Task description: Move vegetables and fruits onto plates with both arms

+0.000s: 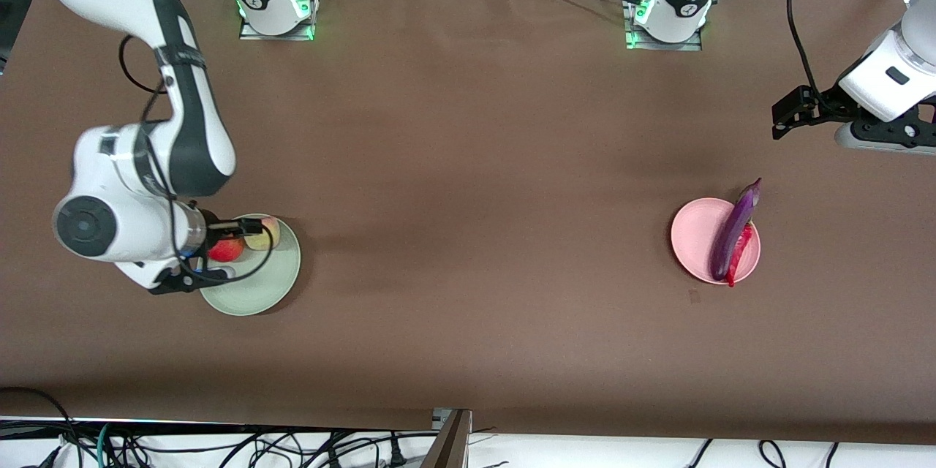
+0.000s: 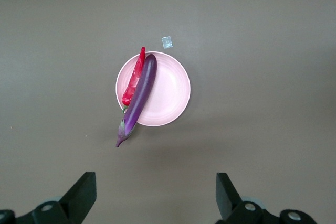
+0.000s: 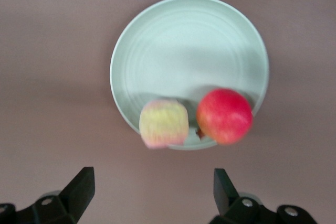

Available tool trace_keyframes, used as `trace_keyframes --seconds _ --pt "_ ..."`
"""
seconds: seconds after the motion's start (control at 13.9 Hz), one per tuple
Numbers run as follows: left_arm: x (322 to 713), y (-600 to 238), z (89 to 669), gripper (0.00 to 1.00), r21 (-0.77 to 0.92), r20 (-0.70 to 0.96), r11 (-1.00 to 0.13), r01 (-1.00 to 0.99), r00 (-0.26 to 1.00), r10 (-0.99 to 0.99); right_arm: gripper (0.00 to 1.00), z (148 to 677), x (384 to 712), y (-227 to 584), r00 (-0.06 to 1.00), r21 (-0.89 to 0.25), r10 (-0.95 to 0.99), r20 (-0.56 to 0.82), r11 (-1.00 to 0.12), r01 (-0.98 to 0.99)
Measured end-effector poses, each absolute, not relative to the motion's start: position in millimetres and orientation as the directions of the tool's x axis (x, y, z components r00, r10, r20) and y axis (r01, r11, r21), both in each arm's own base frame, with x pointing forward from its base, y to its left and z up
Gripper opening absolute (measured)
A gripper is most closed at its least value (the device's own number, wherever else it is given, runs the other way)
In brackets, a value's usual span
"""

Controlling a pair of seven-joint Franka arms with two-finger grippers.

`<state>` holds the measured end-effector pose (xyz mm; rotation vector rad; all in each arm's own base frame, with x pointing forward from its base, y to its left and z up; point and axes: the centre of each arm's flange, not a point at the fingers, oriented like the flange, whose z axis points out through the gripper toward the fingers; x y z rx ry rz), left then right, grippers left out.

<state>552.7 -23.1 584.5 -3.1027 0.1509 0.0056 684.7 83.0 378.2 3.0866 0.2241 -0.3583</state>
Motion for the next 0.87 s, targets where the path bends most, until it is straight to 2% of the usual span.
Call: trace_keyframes --seconds 0.22,0.5,0.65,0.87 --pt "552 -22 584 1.0 -0.034 -0.011 -0.995 -0.091 0.996 -0.091 1.0 448 665 49 0.966 0.008 0.092 -0.241 -0.995 0.096" --pt "552 -21 586 1.0 -0.034 -0.008 -0.995 -0.09 0.996 -0.09 1.0 547 618 7 0.976 -0.025 0.049 -0.211 -0.999 0.044" --pt "552 -21 587 1.0 -0.035 -0.006 -0.995 -0.09 0.996 -0.09 1.0 575 591 5 0.977 -0.035 0.058 -0.206 -0.998 0.051" --pt "552 -21 587 1.0 -0.034 -0.009 -0.995 -0.09 0.996 -0.09 1.0 607 569 -12 0.986 -0.034 0.036 -0.165 -0.999 0.031"
